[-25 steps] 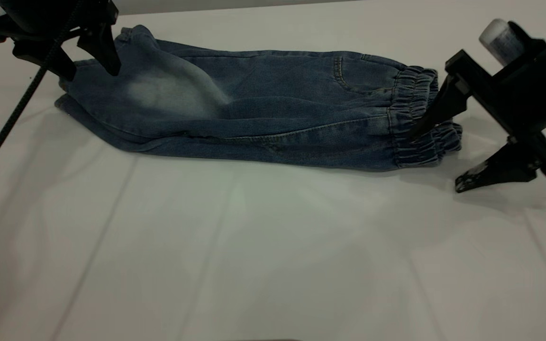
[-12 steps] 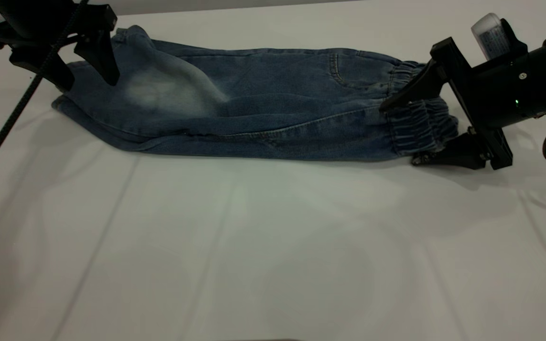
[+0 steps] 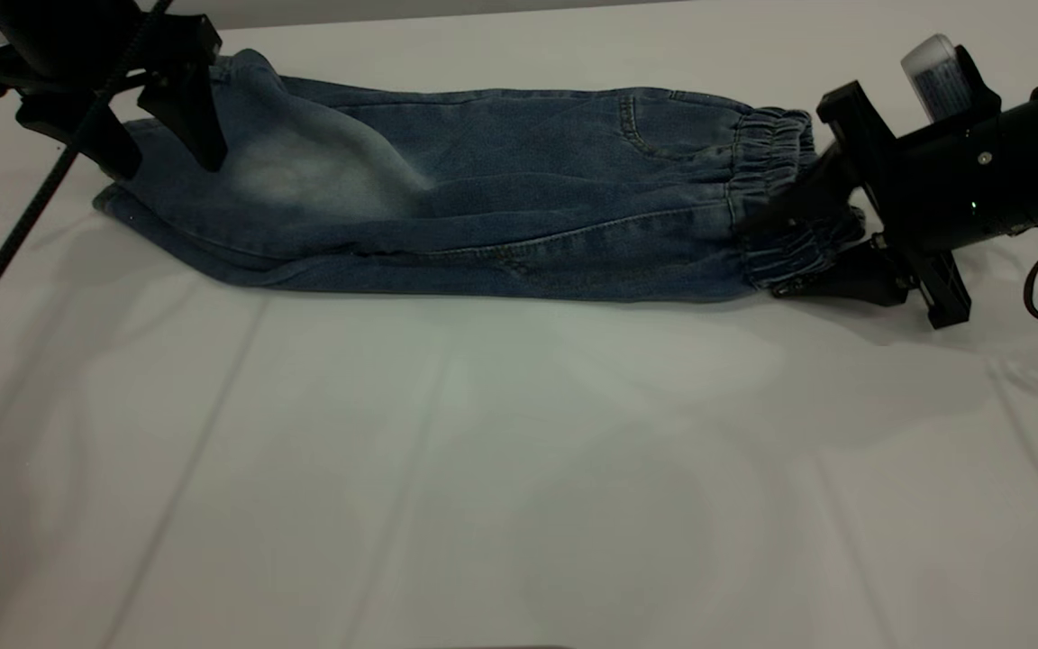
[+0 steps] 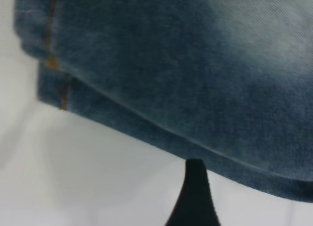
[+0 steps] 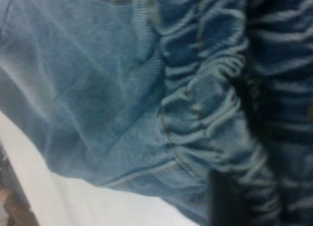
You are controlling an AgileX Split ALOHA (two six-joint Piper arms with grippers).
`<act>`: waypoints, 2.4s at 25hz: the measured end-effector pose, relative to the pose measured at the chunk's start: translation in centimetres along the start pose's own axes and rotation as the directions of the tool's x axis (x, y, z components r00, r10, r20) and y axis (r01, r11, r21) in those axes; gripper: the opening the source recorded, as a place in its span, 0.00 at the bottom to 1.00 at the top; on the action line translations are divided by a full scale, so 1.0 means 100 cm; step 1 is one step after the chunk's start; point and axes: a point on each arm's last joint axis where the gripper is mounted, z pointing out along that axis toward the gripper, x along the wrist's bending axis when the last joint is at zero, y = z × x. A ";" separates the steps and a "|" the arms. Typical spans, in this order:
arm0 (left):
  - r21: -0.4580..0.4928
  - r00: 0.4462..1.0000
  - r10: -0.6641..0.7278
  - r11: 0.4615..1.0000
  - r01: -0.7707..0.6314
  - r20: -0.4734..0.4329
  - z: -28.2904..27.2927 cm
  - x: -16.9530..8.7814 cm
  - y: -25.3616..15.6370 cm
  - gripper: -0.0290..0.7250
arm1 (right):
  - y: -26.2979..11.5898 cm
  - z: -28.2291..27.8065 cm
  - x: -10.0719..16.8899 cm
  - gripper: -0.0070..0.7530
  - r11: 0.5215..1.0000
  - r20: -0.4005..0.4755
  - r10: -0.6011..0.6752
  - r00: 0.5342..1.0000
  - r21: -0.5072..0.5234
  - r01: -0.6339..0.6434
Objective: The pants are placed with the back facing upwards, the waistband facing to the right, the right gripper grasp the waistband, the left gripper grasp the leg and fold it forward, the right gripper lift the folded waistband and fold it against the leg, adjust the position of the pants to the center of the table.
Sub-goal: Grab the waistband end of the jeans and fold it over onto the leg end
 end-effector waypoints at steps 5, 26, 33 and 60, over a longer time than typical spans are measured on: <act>0.012 0.994 0.107 0.994 -0.107 0.019 0.003 -0.024 -0.002 0.75 | 0.002 0.001 -0.002 0.11 0.998 0.021 -0.065 0.998 -0.011 0.065; -0.030 0.818 0.535 0.840 -0.542 0.213 0.066 -0.207 -0.064 0.70 | -0.014 -0.074 0.104 0.10 0.866 -0.331 -0.493 0.805 -0.095 0.491; -0.086 0.778 0.587 0.807 -0.584 0.226 0.061 -0.235 -0.075 0.70 | -0.020 -0.089 0.111 0.10 0.809 -0.323 -0.574 0.753 -0.082 0.582; -0.029 0.725 0.675 0.734 -0.678 0.132 0.073 -0.206 -0.068 0.70 | -0.015 -0.141 0.124 0.10 0.725 -0.281 -0.686 0.671 -0.196 0.660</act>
